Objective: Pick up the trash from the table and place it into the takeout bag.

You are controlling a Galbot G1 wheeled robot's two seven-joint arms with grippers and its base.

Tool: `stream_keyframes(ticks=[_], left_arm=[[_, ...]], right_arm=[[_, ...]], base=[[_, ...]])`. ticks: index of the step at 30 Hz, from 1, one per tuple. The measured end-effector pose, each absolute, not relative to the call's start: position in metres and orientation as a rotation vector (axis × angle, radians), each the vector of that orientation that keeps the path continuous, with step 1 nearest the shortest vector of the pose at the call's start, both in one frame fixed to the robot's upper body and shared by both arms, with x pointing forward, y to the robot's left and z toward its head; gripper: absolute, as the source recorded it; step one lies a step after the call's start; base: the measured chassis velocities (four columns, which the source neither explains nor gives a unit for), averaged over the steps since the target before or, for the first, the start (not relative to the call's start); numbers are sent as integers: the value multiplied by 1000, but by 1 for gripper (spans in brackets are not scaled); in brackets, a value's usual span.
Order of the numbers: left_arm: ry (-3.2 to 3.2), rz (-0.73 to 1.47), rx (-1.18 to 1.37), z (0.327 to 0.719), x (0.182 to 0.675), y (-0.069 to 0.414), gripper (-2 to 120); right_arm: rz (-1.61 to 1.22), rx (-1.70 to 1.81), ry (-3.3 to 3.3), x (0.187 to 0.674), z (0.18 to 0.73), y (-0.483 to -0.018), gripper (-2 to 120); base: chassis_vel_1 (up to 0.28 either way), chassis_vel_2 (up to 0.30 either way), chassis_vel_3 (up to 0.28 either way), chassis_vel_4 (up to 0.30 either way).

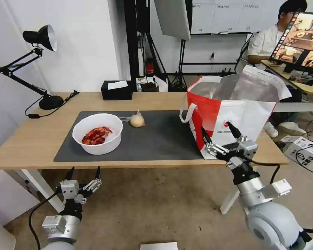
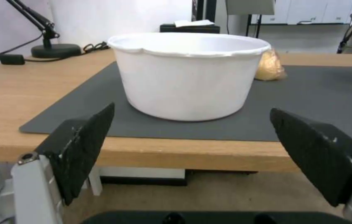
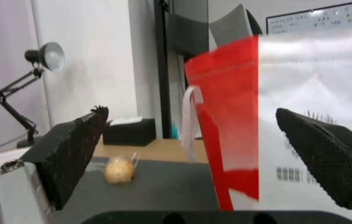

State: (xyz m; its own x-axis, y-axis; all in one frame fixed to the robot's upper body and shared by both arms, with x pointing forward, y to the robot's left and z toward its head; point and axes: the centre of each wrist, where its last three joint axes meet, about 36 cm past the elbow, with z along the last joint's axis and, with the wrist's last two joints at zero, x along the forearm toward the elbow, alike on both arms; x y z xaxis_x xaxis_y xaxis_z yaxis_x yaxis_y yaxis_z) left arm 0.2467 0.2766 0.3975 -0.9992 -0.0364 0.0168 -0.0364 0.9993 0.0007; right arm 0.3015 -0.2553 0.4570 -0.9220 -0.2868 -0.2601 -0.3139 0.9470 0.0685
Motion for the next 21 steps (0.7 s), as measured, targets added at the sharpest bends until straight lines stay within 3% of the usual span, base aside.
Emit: stream_keyframes(ticks=[11, 21], left_arm=[[-3134, 3, 58, 398, 243, 276, 100], [-3127, -3, 35, 393, 239, 277, 100]], right_arm=[[162, -383, 2991, 269, 378, -243, 100], [150, -389, 3010, 261, 364, -238, 100]], base=[[0, 0, 0, 0], [0, 0, 0, 0]])
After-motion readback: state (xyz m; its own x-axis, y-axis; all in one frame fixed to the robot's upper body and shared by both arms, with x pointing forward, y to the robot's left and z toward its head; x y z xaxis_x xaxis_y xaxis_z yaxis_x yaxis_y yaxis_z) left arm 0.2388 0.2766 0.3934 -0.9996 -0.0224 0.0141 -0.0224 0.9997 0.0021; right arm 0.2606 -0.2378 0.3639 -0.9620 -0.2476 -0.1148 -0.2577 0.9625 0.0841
